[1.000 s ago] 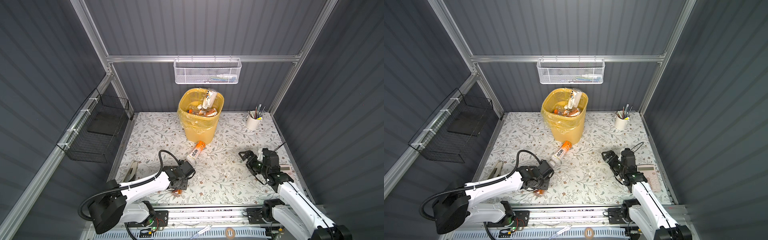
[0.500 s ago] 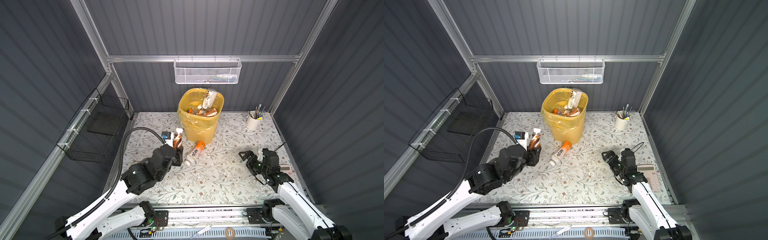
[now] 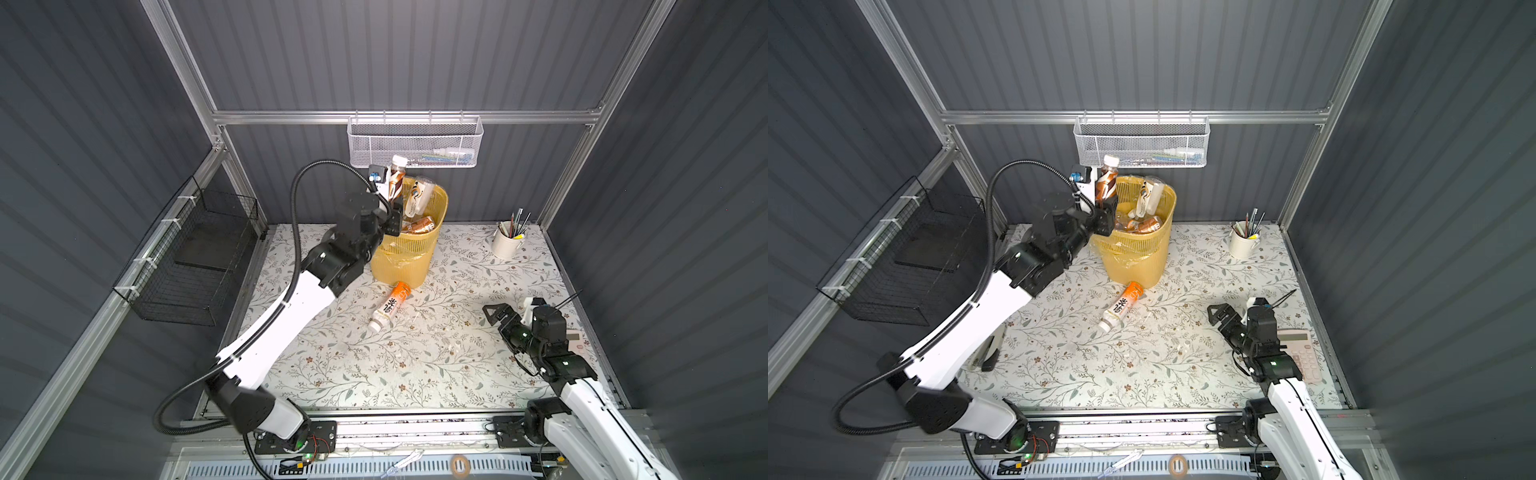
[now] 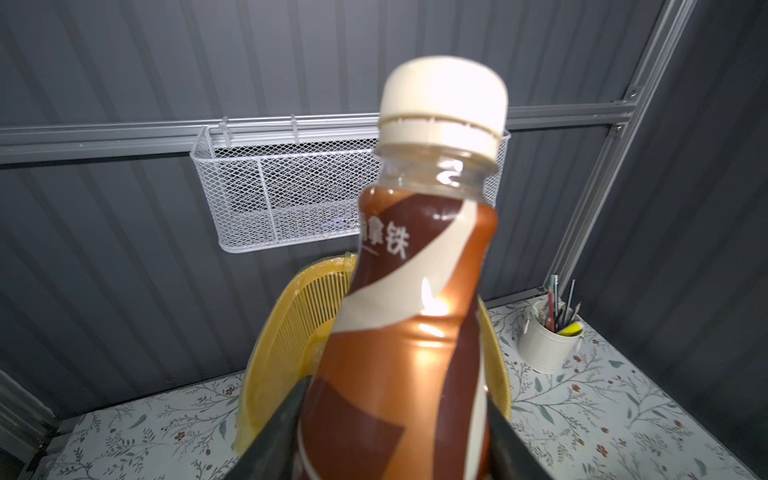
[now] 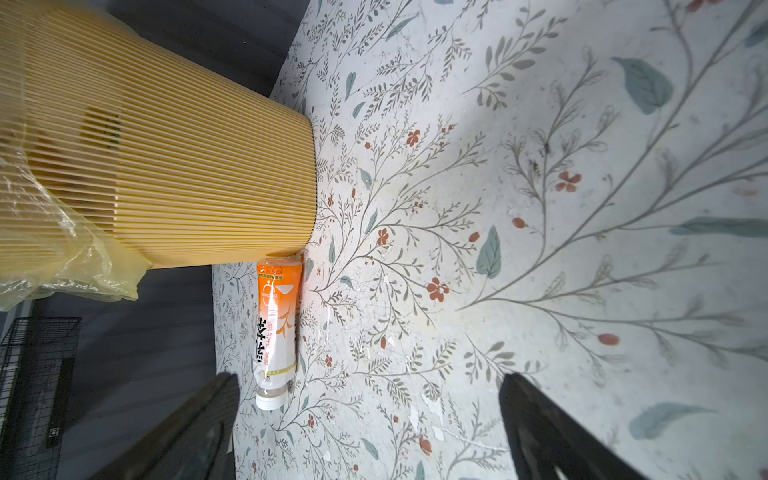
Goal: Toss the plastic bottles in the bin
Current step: 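Lift the second Nescafe bottle with the left gripper and drop it into the bin, then grasp the orange-label bottle with the right gripper while the left gripper withdraws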
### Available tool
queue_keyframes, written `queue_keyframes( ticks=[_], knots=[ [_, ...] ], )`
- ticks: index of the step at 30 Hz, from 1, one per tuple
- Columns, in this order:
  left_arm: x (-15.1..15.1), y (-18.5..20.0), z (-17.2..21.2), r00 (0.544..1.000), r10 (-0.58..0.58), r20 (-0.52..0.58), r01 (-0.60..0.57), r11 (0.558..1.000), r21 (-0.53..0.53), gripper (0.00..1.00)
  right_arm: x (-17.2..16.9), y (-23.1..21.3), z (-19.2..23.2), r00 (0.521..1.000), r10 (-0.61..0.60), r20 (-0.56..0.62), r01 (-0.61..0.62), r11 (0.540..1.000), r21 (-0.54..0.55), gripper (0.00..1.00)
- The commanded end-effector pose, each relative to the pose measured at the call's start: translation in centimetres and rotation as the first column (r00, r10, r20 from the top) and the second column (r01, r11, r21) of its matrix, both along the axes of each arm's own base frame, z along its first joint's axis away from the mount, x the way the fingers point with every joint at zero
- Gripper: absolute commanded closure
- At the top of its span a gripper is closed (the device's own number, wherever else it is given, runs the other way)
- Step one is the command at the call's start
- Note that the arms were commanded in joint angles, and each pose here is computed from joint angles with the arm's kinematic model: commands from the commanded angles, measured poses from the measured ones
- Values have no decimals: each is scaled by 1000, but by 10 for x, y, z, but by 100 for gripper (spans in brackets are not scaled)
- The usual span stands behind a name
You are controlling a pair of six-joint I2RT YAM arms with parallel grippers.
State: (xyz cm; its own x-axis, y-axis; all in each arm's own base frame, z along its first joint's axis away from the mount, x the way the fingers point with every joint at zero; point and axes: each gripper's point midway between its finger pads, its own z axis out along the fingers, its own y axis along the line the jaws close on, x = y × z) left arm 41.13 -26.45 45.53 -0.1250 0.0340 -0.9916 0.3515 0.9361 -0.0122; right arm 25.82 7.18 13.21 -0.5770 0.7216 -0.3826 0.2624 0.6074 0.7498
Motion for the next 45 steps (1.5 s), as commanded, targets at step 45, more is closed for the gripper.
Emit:
queue_keyframes(
  ticks=[45],
  knots=[
    [-176, 190, -265, 736, 373, -564, -410, 910, 67, 0, 48, 226, -18, 955, 26, -295, -75, 985, -153, 1]
  ],
)
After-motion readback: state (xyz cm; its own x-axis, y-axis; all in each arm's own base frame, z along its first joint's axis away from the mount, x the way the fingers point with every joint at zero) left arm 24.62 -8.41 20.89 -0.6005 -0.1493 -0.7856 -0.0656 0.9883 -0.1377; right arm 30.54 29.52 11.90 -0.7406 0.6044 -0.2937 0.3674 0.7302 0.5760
